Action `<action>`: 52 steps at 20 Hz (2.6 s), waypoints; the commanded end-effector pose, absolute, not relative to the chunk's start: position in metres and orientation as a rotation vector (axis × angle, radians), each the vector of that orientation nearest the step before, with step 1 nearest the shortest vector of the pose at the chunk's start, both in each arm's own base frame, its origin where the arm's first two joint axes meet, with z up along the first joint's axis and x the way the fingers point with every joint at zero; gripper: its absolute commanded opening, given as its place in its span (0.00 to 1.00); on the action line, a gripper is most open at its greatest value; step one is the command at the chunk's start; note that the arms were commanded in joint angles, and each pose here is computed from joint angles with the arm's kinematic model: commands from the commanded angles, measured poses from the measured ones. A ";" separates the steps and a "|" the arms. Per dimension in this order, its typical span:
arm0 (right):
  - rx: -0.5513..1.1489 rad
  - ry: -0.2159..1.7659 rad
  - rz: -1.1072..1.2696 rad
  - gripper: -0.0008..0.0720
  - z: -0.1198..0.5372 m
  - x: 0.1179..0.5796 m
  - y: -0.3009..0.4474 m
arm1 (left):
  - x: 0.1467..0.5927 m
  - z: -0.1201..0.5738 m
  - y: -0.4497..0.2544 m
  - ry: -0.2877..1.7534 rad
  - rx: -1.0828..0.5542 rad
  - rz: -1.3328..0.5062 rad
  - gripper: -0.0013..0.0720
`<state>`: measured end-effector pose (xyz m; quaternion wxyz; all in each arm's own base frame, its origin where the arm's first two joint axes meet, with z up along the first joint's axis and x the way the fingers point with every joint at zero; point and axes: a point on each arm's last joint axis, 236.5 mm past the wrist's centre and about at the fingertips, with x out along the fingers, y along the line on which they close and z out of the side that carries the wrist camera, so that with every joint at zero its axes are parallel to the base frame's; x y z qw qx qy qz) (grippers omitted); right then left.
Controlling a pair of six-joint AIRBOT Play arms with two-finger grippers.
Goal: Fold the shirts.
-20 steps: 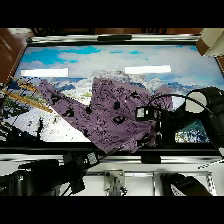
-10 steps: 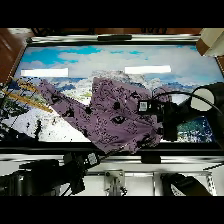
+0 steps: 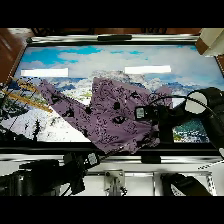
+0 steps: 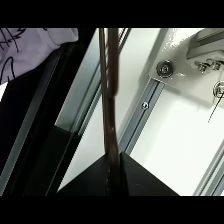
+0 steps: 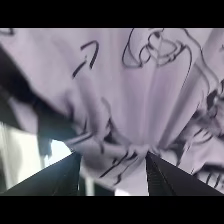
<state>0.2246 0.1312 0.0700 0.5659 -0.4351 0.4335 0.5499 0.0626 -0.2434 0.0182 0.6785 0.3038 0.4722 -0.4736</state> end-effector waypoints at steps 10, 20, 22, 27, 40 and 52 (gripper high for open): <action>-1.124 1.070 1.580 0.44 0.024 0.197 0.168 | 0.061 0.024 -0.248 1.058 0.629 -1.063 0.08; -1.195 0.993 1.516 0.11 0.051 0.193 0.155 | 0.087 0.017 -0.209 1.063 0.806 -0.919 0.89; -1.212 0.938 1.469 0.11 0.062 0.196 0.154 | 0.086 0.022 -0.196 1.101 0.841 -0.884 0.89; -1.140 0.951 1.314 0.11 0.073 0.205 0.152 | 0.110 0.075 -0.178 1.028 0.825 -0.772 0.89; -0.636 0.973 0.810 0.11 0.091 0.267 0.172 | 0.151 0.098 -0.128 0.863 0.169 -0.410 0.63; -0.521 0.873 0.727 0.11 0.120 0.291 0.182 | 0.261 0.108 -0.195 1.012 -0.351 -0.402 0.78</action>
